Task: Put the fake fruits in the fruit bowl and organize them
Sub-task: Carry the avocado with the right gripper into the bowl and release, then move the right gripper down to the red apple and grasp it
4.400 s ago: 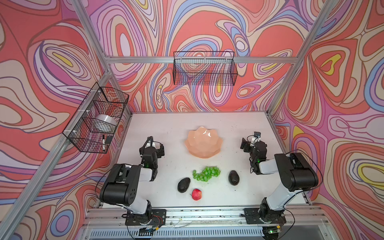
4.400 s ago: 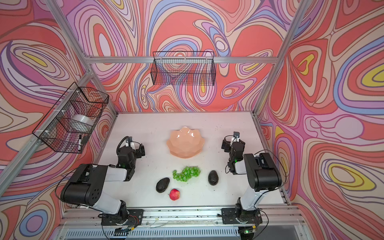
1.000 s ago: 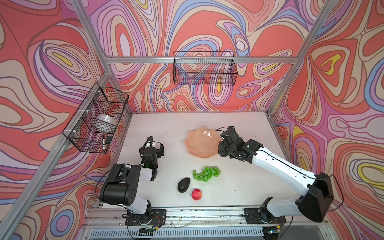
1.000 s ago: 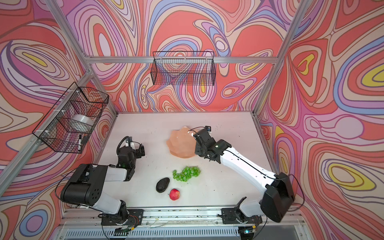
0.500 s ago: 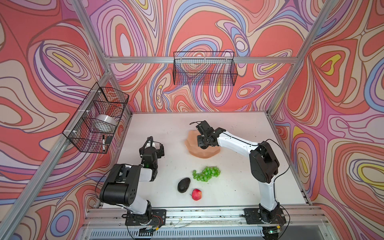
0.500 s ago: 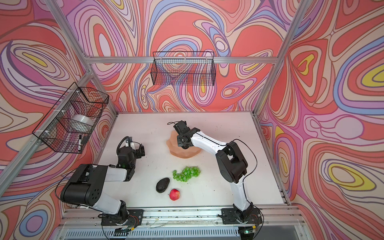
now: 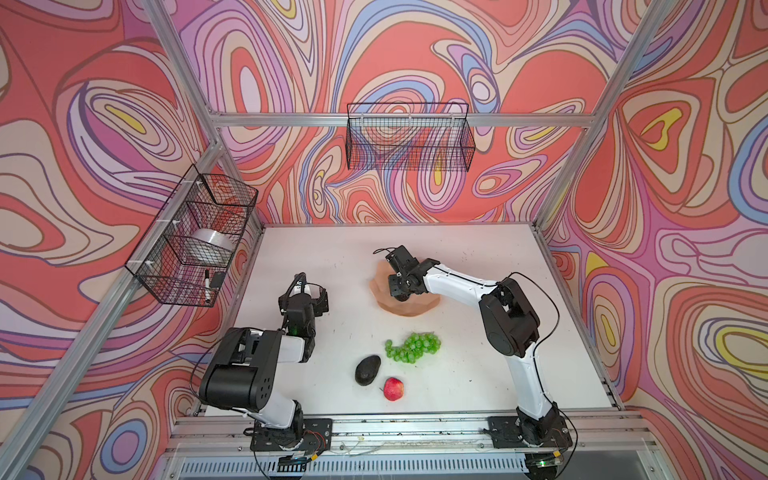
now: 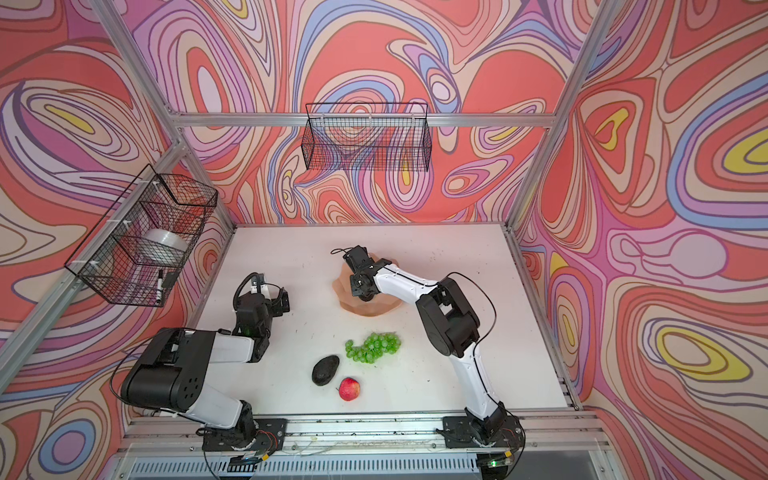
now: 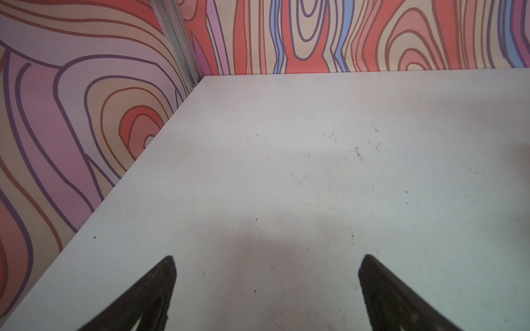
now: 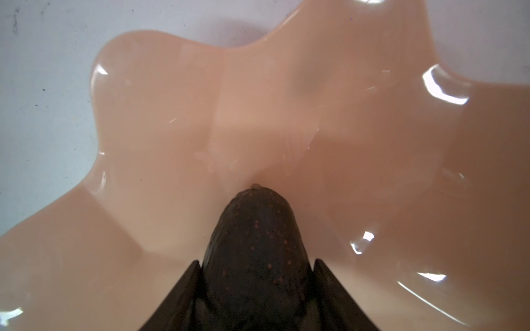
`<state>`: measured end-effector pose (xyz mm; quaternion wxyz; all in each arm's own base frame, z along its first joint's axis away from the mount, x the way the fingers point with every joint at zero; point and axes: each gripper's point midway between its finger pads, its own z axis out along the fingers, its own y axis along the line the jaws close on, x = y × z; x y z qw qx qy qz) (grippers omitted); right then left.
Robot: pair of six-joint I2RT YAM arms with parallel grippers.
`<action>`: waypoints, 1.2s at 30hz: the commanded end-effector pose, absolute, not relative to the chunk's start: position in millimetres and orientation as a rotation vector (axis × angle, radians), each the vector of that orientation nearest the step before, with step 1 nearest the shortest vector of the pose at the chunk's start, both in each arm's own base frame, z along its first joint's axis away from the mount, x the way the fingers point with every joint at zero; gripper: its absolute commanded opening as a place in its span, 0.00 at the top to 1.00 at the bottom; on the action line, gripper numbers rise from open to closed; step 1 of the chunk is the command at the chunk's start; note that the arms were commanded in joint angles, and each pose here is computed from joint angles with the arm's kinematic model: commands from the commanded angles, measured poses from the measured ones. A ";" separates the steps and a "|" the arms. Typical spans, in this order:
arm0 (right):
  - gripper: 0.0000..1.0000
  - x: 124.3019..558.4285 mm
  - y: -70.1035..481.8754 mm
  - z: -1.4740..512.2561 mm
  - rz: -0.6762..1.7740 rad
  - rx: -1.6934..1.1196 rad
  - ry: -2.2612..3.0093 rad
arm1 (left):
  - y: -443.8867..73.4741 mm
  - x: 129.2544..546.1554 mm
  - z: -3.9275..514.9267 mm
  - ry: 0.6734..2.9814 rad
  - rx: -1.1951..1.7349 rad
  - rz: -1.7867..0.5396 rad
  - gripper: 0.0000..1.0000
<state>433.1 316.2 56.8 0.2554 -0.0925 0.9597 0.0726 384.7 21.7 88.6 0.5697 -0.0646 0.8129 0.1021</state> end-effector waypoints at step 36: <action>0.14 161.9 293.5 132.2 0.195 -0.453 2.639 | 24.5 388.4 94.0 1.890 -0.164 0.252 0.00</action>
